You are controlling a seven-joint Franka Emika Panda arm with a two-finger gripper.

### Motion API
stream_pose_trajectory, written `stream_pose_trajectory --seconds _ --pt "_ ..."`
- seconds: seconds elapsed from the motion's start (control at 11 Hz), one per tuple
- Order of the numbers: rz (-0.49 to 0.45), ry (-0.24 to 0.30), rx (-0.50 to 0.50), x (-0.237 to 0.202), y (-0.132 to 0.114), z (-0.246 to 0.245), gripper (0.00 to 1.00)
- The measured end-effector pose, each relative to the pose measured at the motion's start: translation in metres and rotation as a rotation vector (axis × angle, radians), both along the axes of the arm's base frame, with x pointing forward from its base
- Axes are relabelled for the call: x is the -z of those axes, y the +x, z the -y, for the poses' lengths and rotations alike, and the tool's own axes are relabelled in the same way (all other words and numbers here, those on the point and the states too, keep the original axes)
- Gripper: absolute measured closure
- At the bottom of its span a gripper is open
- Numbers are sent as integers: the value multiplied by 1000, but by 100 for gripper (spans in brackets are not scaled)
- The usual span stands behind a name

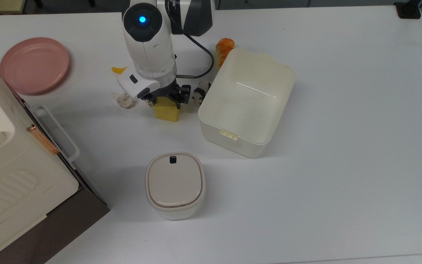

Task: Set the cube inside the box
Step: 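Close the gripper on the yellow cube and lift it, then carry the yellow cube over the white plastic box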

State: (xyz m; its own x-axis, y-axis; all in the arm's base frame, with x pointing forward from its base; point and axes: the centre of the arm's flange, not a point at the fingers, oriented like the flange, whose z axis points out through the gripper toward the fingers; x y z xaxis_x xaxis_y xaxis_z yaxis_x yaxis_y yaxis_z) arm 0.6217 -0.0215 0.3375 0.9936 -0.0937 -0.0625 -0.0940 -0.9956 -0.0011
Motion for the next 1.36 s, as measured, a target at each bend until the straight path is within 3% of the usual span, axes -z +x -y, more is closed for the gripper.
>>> stream_pose_trajectory --seconds 0.09,0.55,0.82,1.0,1.18,1.36 --pt "3 0 0 -1 0 0 44" --pt "48 -2 3 -19 9 2 45" --pt "174 -2 22 -87 20 6 45" --pt "280 34 45 -154 10 -2 45" --pt "328 62 21 -193 -4 -30 45" --pt "331 80 -47 -204 -12 -77 45"
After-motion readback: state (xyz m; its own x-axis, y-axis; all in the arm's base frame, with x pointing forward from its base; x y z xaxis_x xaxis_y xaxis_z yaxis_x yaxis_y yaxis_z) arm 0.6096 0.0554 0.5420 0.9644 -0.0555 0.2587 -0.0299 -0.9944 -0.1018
